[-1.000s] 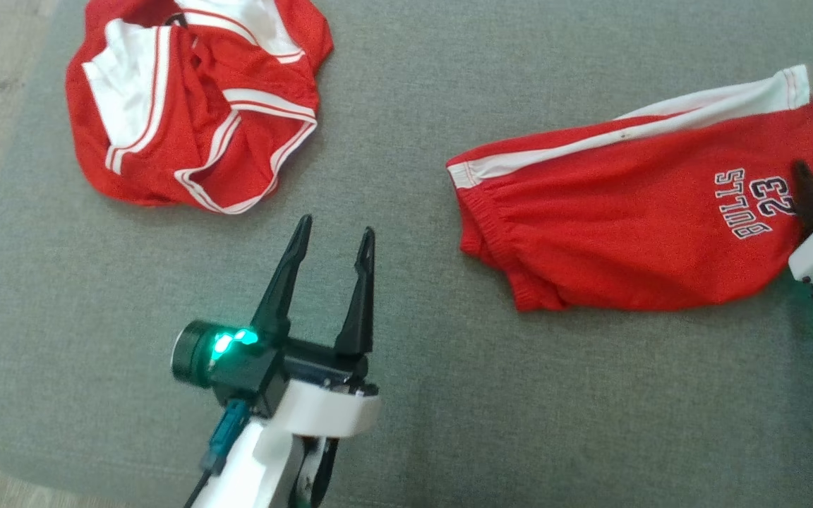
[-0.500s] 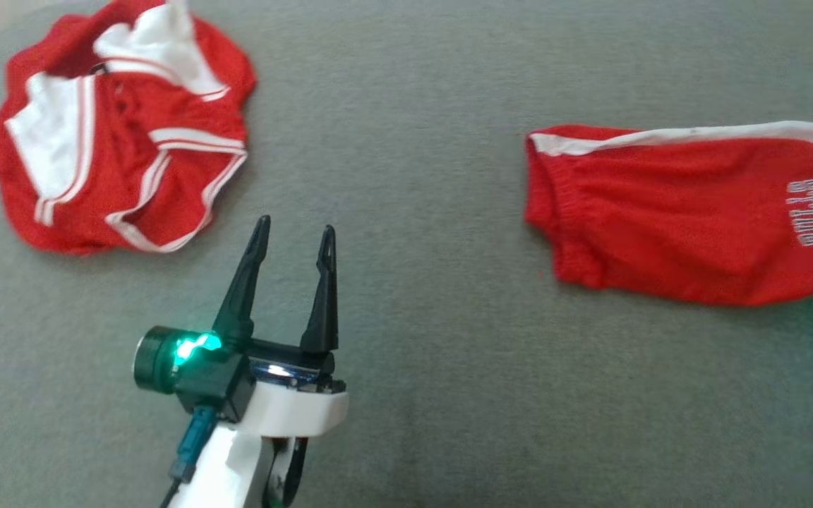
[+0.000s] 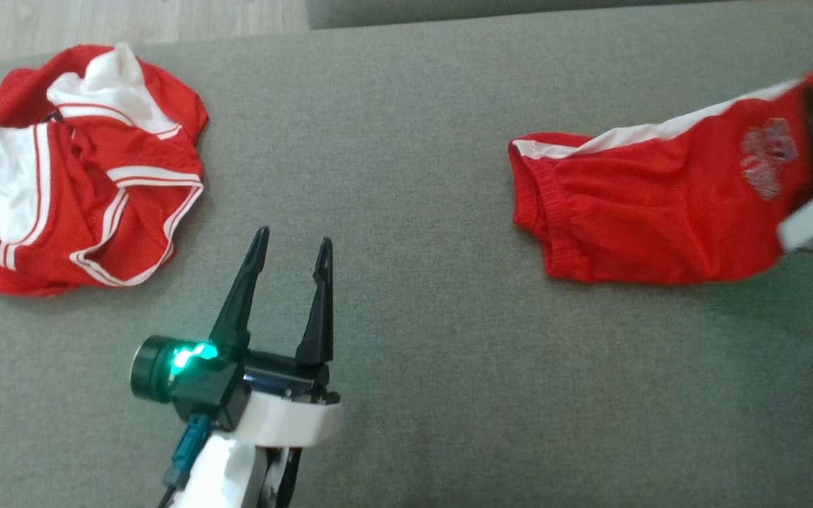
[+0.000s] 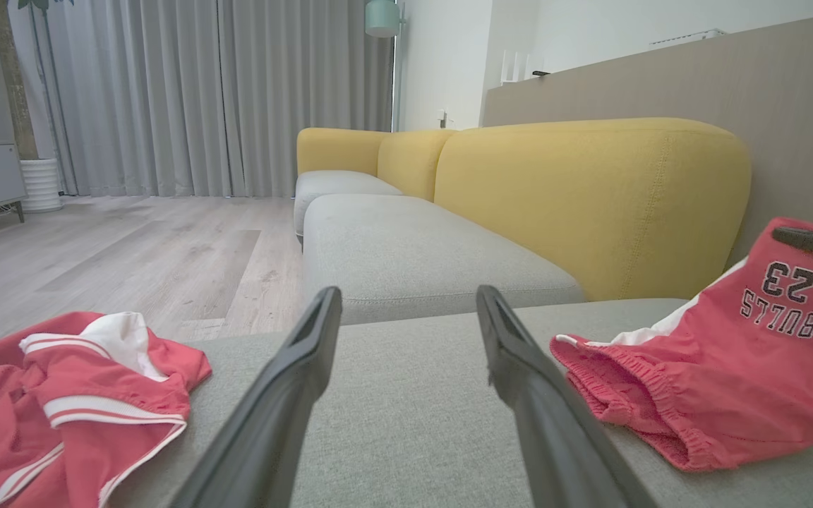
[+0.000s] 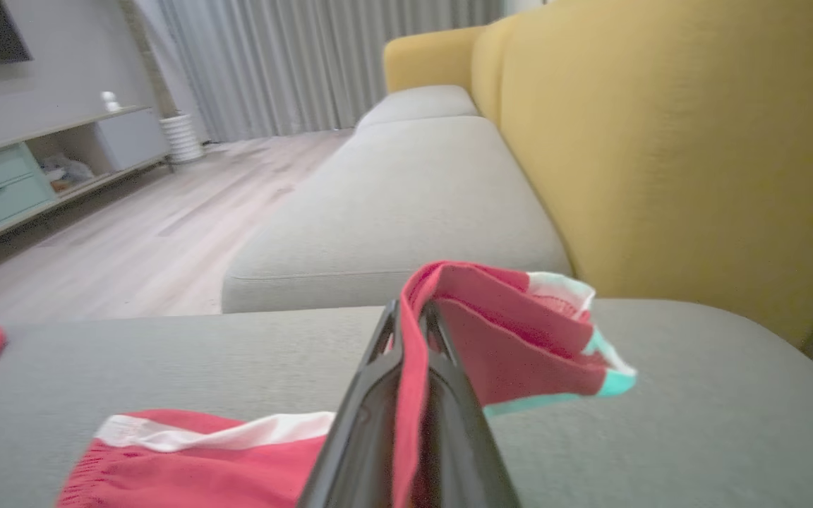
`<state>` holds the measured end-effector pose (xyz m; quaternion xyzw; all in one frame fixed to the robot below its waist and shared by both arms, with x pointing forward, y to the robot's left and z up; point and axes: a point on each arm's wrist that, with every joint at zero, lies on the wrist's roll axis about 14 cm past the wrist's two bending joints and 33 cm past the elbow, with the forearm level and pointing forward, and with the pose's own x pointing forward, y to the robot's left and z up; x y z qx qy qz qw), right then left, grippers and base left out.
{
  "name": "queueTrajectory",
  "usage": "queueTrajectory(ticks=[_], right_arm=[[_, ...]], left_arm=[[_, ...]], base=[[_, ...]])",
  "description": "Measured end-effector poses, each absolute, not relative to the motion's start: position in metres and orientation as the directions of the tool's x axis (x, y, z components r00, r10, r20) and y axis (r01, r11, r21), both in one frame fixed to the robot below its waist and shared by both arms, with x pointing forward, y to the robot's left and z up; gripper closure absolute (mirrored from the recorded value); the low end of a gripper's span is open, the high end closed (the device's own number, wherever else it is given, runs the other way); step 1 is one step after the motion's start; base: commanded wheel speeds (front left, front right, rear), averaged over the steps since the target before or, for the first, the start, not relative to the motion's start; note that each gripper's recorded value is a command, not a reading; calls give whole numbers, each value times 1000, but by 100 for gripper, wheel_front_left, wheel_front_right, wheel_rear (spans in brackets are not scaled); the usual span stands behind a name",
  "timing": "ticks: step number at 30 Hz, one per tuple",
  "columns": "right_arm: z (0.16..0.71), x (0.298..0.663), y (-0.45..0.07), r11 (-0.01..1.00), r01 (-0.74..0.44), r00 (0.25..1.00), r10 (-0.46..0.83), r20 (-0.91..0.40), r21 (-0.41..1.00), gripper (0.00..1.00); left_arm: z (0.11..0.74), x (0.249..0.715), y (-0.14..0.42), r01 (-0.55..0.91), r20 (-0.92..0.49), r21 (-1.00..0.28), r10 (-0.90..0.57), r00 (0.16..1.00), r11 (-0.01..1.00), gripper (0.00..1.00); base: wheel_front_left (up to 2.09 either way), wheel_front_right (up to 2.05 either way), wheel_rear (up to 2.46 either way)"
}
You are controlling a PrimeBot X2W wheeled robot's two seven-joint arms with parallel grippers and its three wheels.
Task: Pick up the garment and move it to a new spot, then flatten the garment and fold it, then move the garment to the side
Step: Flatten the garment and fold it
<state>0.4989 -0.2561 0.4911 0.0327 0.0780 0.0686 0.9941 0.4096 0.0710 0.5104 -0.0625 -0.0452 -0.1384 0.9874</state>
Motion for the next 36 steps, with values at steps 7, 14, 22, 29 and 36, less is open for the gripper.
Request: queueTrajectory(ticks=[7, 14, 22, 29, 36], right_arm=[[488, 485, -131, 892, -437, 881, 450, -148, 112, 58], [464, 459, -77, 827, -533, 812, 560, -167, 180, 0], [495, 452, -121, 893, -441, 894, 445, -42, 89, 0], [499, 405, -148, 948, -306, 952, 305, 26, 88, 0], [478, 343, -150, 968, -236, 971, 238, -16, 81, 0]], left_arm=[[510, 400, 83, 249, 98, -122, -238, 966, 961, 0], [511, 394, 99, 192, 97, -137, -180, 979, 972, 0], [509, 372, 115, 128, 81, -159, -116, 990, 979, 0], [502, 345, 121, 100, 57, -178, -91, 994, 979, 0], [494, 313, 130, 73, 34, -154, -68, 997, 985, 0]], base=[[0, 0, 0], [0, 0, 0], [0, 0, 0], [0, 0, 0], [0, 0, 0]])
